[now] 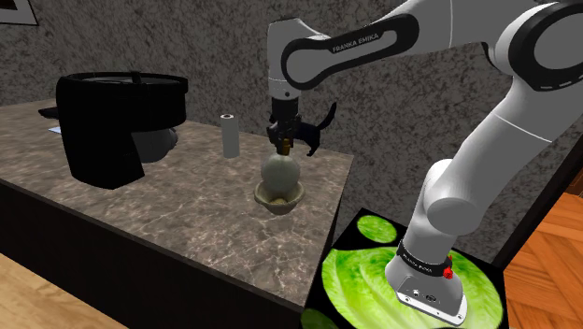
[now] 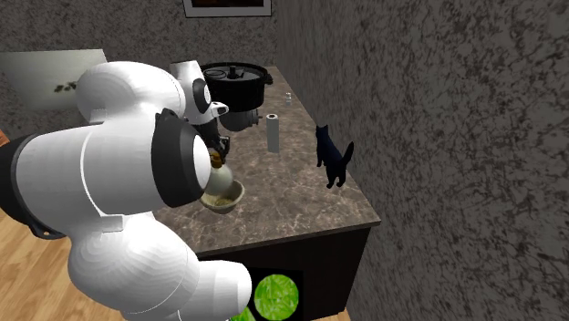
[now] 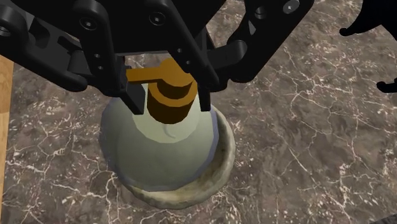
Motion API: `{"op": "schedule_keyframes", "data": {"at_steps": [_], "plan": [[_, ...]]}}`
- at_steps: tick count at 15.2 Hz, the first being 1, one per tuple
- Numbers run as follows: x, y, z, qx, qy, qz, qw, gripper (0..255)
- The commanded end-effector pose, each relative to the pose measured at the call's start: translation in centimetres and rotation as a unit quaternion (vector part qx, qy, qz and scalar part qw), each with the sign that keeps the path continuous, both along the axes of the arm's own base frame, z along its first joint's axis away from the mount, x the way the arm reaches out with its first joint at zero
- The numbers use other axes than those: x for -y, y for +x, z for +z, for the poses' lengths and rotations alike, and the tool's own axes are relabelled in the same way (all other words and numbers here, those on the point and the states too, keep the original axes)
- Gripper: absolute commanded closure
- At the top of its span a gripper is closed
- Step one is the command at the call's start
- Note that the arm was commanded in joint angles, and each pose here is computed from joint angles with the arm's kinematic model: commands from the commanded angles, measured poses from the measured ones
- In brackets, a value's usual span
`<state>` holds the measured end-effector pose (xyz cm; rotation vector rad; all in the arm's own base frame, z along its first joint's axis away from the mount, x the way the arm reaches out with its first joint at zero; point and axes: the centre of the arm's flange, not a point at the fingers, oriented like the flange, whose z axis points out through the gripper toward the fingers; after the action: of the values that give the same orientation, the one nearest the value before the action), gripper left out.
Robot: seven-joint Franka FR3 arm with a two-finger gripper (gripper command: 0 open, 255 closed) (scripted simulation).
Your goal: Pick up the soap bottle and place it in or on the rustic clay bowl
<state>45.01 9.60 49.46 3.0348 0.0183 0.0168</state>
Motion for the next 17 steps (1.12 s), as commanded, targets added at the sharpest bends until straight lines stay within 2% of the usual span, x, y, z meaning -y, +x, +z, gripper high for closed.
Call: {"op": "schedule_keyframes", "data": {"at_steps": [1,8,9,14,17], "plan": [[0.0,-0.1,-0.9,0.001,0.000,0.000,1.0000,255],[0.0,-0.1,-0.9,0.001,0.000,0.000,1.0000,255],[0.0,-0.1,-0.9,0.001,0.000,0.000,1.0000,0],[0.0,-0.1,-0.9,0.001,0.000,0.000,1.0000,0],[-0.4,-0.1,3.1,0.001,0.000,0.000,1.0000,0]]}}
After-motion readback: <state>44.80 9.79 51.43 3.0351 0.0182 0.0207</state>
